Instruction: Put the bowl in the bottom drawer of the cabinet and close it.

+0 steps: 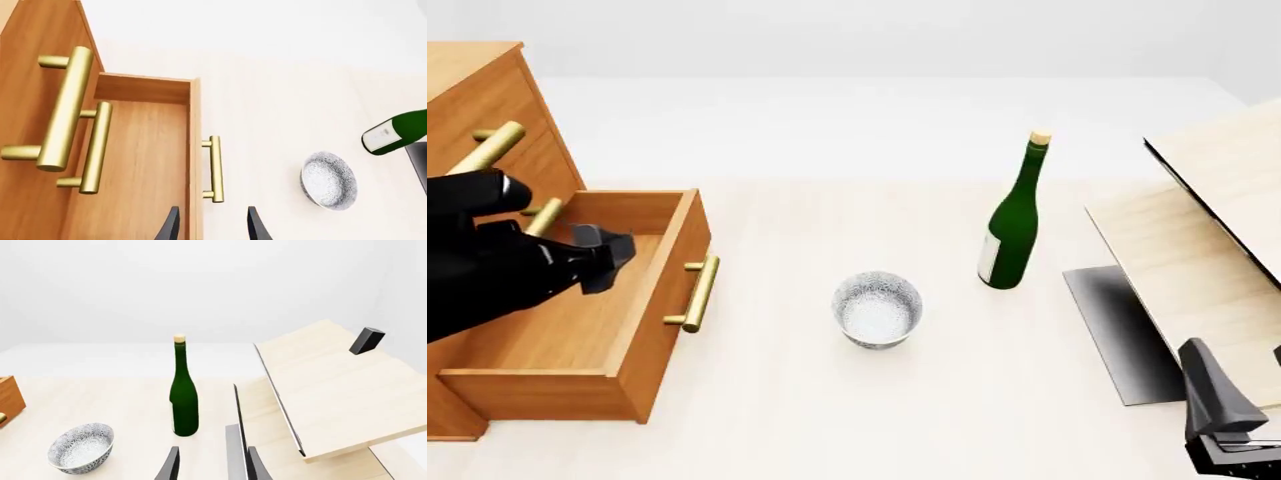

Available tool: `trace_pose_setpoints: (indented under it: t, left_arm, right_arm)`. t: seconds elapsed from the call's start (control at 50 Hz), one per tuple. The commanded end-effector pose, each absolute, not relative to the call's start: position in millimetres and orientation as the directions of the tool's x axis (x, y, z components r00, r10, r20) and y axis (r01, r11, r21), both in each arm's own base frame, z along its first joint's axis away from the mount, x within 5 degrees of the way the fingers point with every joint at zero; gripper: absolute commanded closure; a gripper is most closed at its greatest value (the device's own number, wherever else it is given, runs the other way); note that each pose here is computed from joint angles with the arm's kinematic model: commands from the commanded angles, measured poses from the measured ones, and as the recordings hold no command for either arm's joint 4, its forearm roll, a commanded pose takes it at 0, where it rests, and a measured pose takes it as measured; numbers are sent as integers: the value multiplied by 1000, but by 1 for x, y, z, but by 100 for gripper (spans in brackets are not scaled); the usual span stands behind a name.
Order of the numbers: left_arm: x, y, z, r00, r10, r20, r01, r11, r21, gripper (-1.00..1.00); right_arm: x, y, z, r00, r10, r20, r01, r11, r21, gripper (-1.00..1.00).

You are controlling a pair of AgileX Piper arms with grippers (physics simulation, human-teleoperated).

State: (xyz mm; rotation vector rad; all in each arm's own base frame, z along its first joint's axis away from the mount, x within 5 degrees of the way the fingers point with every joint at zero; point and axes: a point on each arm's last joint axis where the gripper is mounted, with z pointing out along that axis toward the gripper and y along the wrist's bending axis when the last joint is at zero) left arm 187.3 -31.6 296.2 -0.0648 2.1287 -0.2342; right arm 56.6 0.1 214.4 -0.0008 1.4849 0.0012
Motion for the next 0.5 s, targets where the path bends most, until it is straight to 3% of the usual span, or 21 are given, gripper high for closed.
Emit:
trace_pose_setpoints:
  t: [0.02, 0.5]
  left_arm:
    - [193, -31, 283, -571, -149, -807, 23, 980, -197, -100]
    - [201, -34, 262, -610, -181, -772, -4, 974, -225, -100]
  right_arm:
    - [57, 0, 214, 86, 1, -996, -1, 1000, 0, -100]
    - [57, 0, 214, 86, 0, -996, -1, 1000, 0, -100]
